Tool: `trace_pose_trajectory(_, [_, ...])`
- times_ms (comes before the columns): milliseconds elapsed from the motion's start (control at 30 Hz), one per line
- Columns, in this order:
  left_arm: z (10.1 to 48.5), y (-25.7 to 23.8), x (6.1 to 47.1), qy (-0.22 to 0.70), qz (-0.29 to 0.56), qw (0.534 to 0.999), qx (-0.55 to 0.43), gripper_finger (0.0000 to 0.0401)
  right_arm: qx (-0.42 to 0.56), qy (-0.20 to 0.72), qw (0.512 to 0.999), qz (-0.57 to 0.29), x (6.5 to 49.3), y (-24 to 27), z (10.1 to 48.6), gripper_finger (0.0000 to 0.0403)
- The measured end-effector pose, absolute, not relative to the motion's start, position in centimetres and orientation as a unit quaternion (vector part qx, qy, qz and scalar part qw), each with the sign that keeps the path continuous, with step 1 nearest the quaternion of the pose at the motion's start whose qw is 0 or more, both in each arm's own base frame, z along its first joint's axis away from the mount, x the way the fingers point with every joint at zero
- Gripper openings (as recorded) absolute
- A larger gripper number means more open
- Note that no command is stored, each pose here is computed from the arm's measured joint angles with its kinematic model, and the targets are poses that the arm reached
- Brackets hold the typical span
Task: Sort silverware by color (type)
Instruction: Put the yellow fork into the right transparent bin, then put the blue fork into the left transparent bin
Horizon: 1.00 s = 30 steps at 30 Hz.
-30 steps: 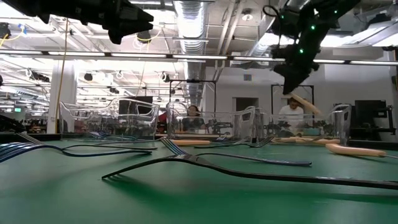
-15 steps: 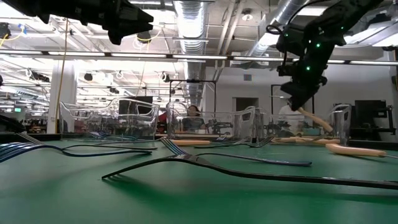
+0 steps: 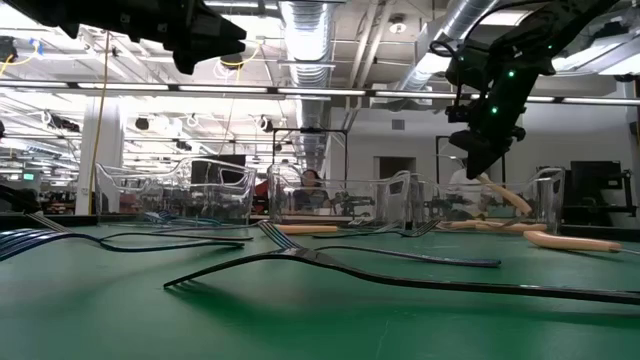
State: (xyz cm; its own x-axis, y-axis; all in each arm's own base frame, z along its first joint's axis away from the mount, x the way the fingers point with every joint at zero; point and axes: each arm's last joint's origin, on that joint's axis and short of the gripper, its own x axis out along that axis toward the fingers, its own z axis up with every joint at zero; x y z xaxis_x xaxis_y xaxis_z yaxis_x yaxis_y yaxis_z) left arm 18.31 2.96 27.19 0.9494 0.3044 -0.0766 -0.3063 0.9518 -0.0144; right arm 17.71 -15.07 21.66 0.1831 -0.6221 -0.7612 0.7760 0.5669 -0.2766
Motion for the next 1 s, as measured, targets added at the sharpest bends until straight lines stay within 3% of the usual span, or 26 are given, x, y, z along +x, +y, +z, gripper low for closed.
trace_pose_trajectory(467, [27.2, 3.0, 18.3, 0.036, 0.162, 0.986, -0.022, 0.0144, 0.087, 0.515, 0.733, -0.436, 19.3, -16.3, 17.8, 0.0087])
trace_pose_trajectory(833, [27.2, 3.0, 18.3, 0.035, 0.170, 0.985, -0.023, 0.0144, 0.088, 0.457, 0.766, -0.443, 18.8, -16.0, 20.9, 0.0197])
trace_pose_trajectory(1000, [27.3, 3.0, 18.2, 0.033, 0.173, 0.984, -0.023, 0.0144, 0.080, 0.402, 0.792, -0.453, 18.4, -15.5, 23.8, 0.0216])
